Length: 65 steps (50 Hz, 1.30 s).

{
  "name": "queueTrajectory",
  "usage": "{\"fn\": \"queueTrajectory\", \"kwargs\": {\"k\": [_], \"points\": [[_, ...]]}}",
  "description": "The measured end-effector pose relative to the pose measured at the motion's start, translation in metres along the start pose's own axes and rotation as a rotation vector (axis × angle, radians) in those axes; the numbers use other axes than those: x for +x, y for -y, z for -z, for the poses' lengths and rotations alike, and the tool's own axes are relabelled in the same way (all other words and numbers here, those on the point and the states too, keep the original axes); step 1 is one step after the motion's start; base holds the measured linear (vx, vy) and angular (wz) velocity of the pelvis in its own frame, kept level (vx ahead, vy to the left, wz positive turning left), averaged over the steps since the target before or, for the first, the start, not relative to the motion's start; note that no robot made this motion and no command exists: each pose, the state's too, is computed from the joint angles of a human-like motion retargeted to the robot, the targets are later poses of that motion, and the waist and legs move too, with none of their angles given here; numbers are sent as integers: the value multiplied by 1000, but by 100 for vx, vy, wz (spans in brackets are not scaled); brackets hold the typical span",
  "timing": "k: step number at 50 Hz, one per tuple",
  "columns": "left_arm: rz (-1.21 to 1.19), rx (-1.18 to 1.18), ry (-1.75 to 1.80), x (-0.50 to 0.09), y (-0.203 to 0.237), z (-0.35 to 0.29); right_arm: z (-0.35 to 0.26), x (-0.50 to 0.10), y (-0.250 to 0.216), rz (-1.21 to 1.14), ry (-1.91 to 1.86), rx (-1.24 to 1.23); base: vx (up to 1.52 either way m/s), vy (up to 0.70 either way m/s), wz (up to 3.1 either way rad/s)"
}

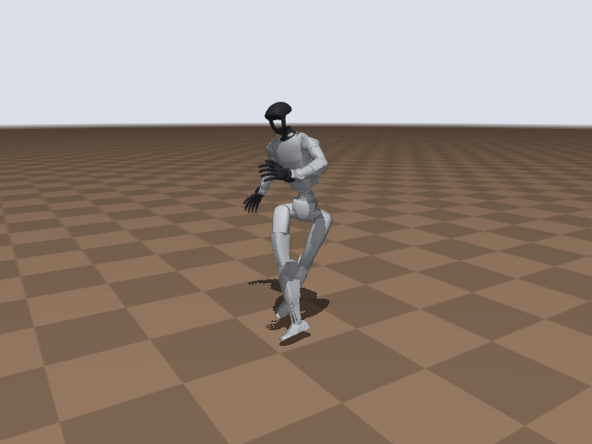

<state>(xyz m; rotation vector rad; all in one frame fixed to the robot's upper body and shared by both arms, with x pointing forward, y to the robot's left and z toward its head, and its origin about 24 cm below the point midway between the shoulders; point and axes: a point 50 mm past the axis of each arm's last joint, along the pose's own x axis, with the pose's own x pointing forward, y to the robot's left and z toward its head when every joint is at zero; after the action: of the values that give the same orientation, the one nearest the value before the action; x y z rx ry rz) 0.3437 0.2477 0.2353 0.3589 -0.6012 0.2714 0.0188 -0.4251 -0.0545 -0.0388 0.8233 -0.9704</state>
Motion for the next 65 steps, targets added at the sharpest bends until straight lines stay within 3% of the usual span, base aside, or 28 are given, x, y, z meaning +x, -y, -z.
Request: {"fn": "queueTrajectory", "kwargs": {"k": [3, 5, 9, 13, 16, 20, 26, 30, 33, 35, 42, 47, 55, 60, 65], "points": [[92, -196, -8, 2, 57, -14, 72, -34, 63, 273, -278, -51, 93, 86, 174], [131, -258, -23, -8, 92, -22, 119, -64, 81, 410, -485, -89, 103, 77, 137], [275, 25, 47, -35, 117, -15, 168, -89, 57, 467, -709, 68, 86, 76, 1], [165, 311, -214, -100, 65, 64, 137, -50, -23, 295, -557, -17, 65, 79, -261], [-8, 267, -696, -209, 21, 129, 69, -22, -109, 2, -195, -238, 56, 82, -207], [-118, 322, -1161, -343, -30, 152, -19, -39, -200, -292, 380, -529, 46, 83, -184], [-122, 560, -1504, -431, -116, 137, -110, -112, -268, -569, 803, -239, 28, 92, -121], [-245, 637, -1624, -439, -144, 139, -172, -155, -277, -650, 1011, -21, 10, 107, -51], [-291, 705, -1614, -425, -142, 150, -207, -172, -281, -618, 1106, 74, 2, 102, -52], [-195, 711, -1591, -411, -129, 160, -218, -172, -279, -588, 1110, 87, 1, 86, -45], [-68, 496, -1564, -396, -89, 173, -160, -168, -333, -743, 661, 225, 5, 55, 9], [-107, 418, -1732, -440, -84, 161, -118, -174, -356, -891, 489, 166, 5, 40, -17], [93, 263, -1774, -452, -51, 159, -108, -141, -348, -812, 383, 107, 2, 47, -28], [317, 84, -1620, -414, -18, 168, -129, -100, -327, -654, 406, -32, -6, 56, -42], [501, 244, -1363, -311, -30, 188, -150, -65, -300, -561, 439, -314, -9, 52, 41]]}}
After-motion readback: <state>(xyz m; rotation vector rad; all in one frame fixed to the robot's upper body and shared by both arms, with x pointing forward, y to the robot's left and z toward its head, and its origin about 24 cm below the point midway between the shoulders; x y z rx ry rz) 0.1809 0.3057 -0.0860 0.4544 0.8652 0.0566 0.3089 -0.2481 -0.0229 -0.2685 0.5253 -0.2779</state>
